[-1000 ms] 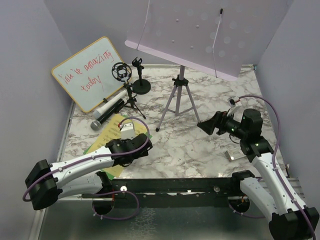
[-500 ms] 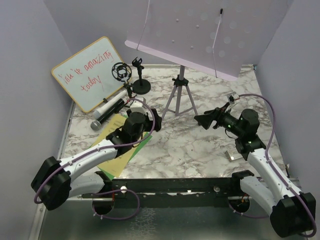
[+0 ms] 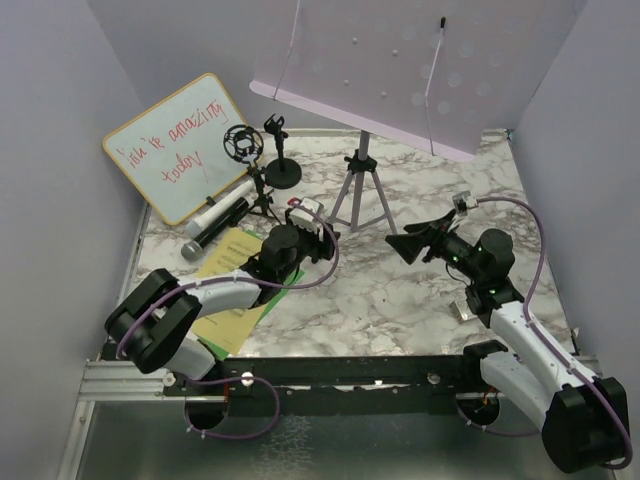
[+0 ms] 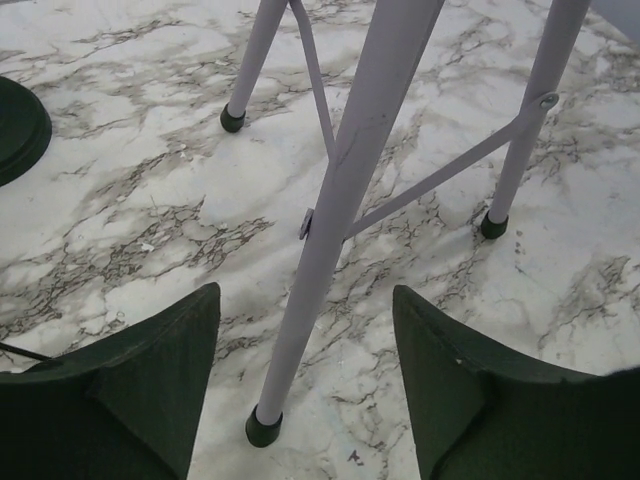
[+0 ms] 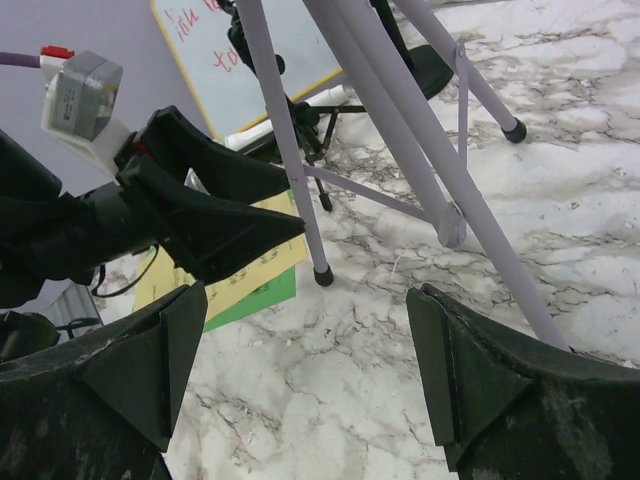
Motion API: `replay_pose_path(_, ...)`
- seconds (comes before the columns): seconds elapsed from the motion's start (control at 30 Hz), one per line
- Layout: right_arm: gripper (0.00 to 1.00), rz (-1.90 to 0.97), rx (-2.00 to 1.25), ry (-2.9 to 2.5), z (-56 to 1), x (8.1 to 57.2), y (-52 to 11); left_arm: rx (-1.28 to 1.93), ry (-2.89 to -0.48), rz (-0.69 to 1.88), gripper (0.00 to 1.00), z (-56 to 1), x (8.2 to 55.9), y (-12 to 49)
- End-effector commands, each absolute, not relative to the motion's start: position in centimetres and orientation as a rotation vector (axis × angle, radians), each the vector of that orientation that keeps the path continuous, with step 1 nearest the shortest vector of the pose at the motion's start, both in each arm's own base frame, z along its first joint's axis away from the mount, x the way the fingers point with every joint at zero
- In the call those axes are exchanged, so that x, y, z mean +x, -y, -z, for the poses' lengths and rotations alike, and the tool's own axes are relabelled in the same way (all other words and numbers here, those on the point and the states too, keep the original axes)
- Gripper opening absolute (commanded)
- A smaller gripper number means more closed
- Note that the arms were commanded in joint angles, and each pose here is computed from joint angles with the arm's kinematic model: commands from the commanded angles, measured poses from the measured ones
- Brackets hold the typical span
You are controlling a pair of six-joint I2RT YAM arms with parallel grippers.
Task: Pack up the instrument practice props
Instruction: Adjust the music stand at the center of the board.
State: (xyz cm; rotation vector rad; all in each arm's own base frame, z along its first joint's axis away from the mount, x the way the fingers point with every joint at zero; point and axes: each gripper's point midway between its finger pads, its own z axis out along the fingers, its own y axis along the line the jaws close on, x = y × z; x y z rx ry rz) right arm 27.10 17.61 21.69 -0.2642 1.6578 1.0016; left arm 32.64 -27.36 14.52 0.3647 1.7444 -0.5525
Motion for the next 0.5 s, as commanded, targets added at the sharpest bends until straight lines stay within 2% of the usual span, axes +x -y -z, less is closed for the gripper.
replay_pose_path(0.0, 0.89, -1.029, -0.268, -1.61, -22.1, 26.7, -17.9, 0.449, -1.65, 0.527, 0.65, -14.2, 33.7, 28.3)
replay_pose_path(0.13, 0.89, -1.04, -0.268, -1.614, -21.8, 26.5, -18.0, 0.463, -1.65, 0.47, 0.48, -12.4, 34.6, 28.2)
replay_pose_path(0.27, 0.89, -1.039, -0.27, -1.607, -21.9, 26.5, -18.1, 0.415, -1.633, 0.476, 0.2, -12.3, 34.7, 28.6)
replay_pose_path(0.37, 0.88, -1.038, -0.274, -1.603, -21.8, 26.4, -18.2, 0.37, -1.602, 0.415, 0.04, -12.7, 33.9, 28.7)
replay_pose_path(0.4, 0.89, -1.039, -0.274, -1.603, -21.7, 26.4, -18.2, 0.349, -1.601, 0.404, 0.0, -12.7, 33.7, 28.9)
replay_pose_path(0.47, 0.89, -1.037, -0.273, -1.603, -21.8, 26.4, -18.2, 0.289, -1.601, 0.388, 0.0, -12.7, 33.2, 29.1)
